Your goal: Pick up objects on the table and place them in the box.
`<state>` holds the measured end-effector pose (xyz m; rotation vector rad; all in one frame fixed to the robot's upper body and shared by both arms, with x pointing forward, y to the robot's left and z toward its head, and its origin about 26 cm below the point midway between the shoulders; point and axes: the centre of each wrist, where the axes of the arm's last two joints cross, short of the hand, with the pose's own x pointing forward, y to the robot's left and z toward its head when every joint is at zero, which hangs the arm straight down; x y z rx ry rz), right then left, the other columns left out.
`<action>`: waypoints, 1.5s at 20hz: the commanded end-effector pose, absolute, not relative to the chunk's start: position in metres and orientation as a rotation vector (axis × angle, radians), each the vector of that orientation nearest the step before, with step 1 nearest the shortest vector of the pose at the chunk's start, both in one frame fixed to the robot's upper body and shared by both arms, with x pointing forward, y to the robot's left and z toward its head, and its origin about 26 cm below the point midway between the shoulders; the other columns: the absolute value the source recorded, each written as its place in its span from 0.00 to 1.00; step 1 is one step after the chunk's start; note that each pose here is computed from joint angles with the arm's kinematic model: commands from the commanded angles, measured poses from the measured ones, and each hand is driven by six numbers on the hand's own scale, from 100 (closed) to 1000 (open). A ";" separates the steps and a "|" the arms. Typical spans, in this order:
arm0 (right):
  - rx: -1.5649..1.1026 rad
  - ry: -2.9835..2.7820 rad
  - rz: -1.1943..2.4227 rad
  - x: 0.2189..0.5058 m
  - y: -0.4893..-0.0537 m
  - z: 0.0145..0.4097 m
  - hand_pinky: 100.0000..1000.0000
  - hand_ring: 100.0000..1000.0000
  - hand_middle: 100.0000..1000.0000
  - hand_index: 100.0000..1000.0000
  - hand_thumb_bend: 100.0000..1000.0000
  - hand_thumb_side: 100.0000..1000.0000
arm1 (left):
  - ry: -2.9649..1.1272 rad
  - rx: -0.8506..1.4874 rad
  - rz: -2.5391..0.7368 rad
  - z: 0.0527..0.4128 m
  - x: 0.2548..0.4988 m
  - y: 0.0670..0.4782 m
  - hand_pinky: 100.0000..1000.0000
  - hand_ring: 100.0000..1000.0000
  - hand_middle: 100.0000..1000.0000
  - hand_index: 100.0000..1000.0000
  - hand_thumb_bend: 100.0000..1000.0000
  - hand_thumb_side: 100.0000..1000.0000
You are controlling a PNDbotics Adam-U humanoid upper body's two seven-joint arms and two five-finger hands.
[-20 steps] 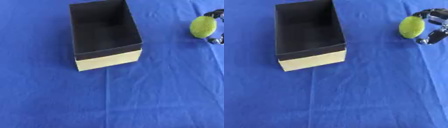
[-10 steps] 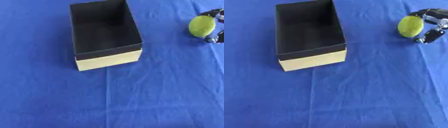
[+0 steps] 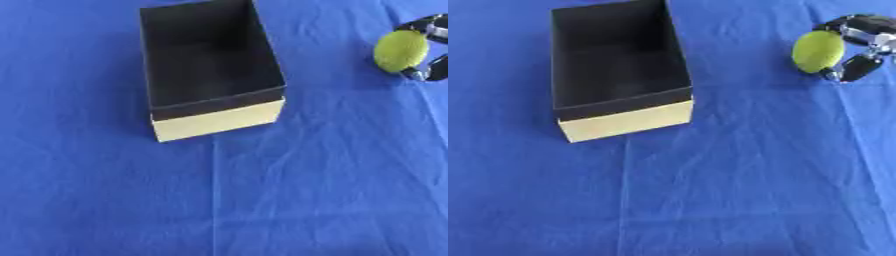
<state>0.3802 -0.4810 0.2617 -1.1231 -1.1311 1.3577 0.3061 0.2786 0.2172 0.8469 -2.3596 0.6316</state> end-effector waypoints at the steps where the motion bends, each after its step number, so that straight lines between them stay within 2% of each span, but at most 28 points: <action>1: -1.168 -1.129 1.350 0.377 -0.485 0.279 0.79 0.76 0.69 0.89 0.17 0.00 | -2.387 0.842 0.632 0.224 0.304 0.279 0.43 0.63 0.58 0.63 0.91 0.73; 5: -1.214 -1.147 1.334 0.379 -0.481 0.277 0.77 0.72 0.66 0.83 0.19 0.00 | -2.387 0.841 0.633 0.224 0.304 0.278 0.43 0.63 0.58 0.63 0.91 0.73; 7: -1.233 -1.178 1.316 0.379 -0.478 0.276 0.74 0.69 0.66 0.81 0.16 0.00 | -2.387 0.841 0.634 0.224 0.304 0.278 0.43 0.63 0.58 0.63 0.90 0.73; 12: -1.244 -1.280 1.267 0.379 -0.475 0.273 0.63 0.60 0.60 0.77 0.00 0.00 | -2.388 0.840 0.634 0.224 0.304 0.278 0.43 0.63 0.58 0.63 0.90 0.73; 17: -1.271 -1.405 1.225 0.376 -0.469 0.279 0.58 0.53 0.55 0.72 0.00 0.00 | -2.391 0.841 0.635 0.225 0.304 0.278 0.43 0.63 0.58 0.63 0.90 0.73; 24: -1.324 -1.579 1.223 0.369 -0.457 0.289 0.58 0.52 0.54 0.71 0.00 0.00 | -2.392 0.844 0.638 0.225 0.304 0.279 0.43 0.63 0.58 0.63 0.90 0.73; 30: -1.382 -1.768 1.245 0.360 -0.423 0.325 0.58 0.51 0.54 0.70 0.00 0.00 | -2.391 0.845 0.636 0.225 0.304 0.279 0.43 0.63 0.58 0.63 0.90 0.73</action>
